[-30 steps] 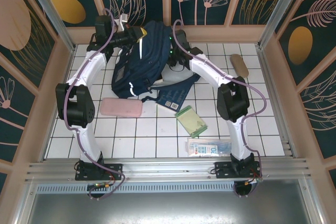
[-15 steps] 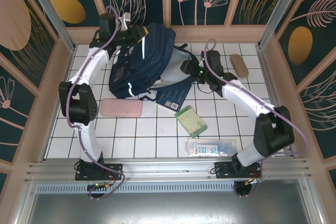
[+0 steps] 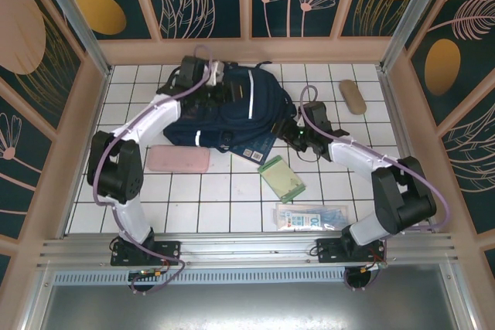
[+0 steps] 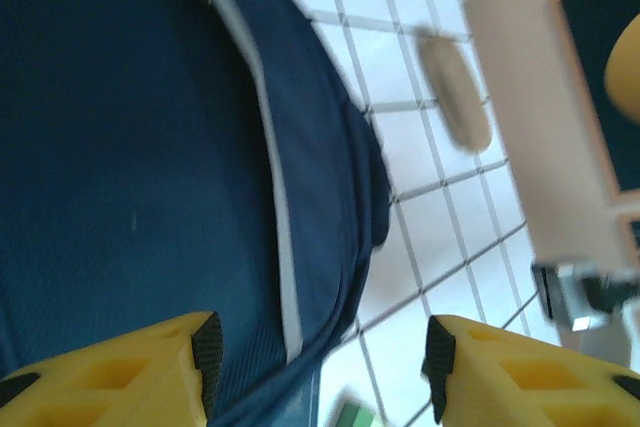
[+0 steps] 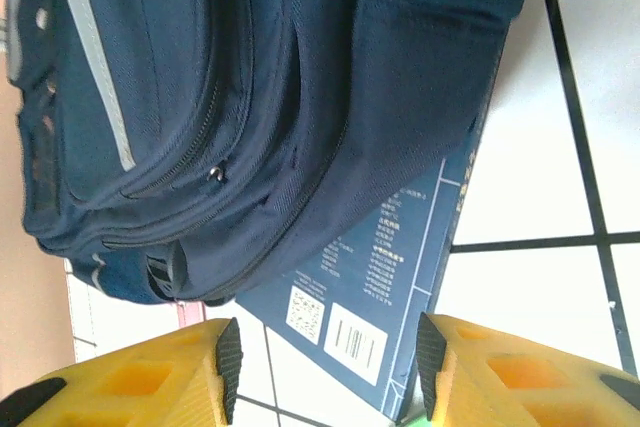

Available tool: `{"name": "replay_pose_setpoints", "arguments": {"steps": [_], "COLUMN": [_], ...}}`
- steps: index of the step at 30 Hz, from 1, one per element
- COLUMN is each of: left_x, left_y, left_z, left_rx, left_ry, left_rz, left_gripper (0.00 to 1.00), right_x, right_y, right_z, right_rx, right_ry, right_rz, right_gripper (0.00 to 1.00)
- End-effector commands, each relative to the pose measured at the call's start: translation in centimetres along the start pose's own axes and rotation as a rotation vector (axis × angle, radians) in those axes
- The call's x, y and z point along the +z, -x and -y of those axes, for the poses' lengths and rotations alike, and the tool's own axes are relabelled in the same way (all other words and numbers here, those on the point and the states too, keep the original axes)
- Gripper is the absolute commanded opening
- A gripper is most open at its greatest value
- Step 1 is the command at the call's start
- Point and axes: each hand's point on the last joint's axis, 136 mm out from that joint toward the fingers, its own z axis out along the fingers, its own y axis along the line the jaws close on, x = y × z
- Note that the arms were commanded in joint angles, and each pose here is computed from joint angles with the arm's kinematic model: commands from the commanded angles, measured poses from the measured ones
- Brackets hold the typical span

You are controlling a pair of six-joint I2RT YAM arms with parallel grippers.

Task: Pack the student bag

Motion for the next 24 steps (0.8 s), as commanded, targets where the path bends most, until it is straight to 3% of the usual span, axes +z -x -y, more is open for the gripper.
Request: {"name": "replay_pose_setpoints", "arguments": {"steps": [1,8,16,24], "left_x": [0.5,2.4,3.8,6.8], "left_y": [-3.4,-9.3,-13.1,-15.6], "left_z": [0.3,-3.5,-9.0,-11.1], "left_rx": [0.044,-0.05,-0.139,-0.182], "left_ry": [0.013,0.082,0.256,0.305], "left_rz": [-0.013,-0.083,-0.129,-0.174], "left_gripper": [0.59,0.61,0.61,0.61], "right_x": [1.3,4.6,7.0,7.8], "right_y": [-0.5,-0.6,-2.3,-2.8], "right_z": [0.3,1.8,2.2,1.0], "right_rx": [0.012,0.002,0.05,0.107], "right_ry": [0.028,-0.008,0.027,0.098], "right_rz": [-0.038,-0.098,-0.189,-0.233], "right_gripper": [0.51,0.52,0.52,0.53]}}
